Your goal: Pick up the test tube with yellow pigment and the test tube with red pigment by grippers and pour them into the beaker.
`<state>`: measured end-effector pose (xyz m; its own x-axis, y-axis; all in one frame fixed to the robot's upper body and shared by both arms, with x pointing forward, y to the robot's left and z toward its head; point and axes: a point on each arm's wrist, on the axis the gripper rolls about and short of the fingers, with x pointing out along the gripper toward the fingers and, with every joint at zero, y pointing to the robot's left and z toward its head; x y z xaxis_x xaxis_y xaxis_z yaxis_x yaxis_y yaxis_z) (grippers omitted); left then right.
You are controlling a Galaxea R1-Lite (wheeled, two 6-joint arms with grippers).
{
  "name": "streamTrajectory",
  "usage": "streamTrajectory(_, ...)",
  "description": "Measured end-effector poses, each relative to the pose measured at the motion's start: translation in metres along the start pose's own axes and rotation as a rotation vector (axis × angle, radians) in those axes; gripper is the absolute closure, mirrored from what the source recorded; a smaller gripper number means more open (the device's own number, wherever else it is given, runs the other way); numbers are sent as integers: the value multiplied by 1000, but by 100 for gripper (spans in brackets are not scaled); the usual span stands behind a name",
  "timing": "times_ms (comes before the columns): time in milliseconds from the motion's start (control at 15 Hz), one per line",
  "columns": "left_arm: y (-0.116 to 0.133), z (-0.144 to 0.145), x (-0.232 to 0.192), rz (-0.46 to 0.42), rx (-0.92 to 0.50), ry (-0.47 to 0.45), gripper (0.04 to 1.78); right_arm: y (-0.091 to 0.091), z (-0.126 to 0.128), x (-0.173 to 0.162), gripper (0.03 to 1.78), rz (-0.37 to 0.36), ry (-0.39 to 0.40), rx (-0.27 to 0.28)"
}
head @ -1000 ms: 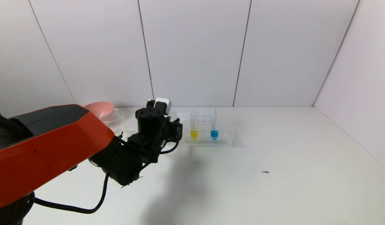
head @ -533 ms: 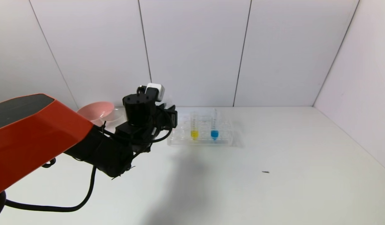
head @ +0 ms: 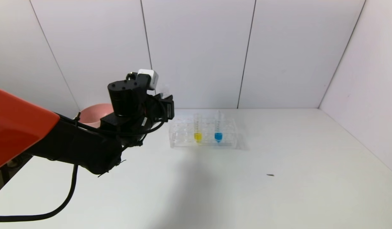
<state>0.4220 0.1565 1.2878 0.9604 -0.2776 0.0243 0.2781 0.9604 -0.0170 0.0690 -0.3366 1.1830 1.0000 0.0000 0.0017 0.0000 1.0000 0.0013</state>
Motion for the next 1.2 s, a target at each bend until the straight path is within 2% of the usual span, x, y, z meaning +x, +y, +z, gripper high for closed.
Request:
streamTrajectory(400,39,30,-21,51,28,14,137,0,0,0,11,0,0,0)
streamTrajectory(733,81,56,-58,44,31,87,137,0,0,0,11,0,0,0)
streamTrajectory(1000,115,72,-80,117,38,83,137,0,0,0,11,0,0,0)
streamTrajectory(1200,135,78,-92,131,39,69,137,0,0,0,11,0,0,0)
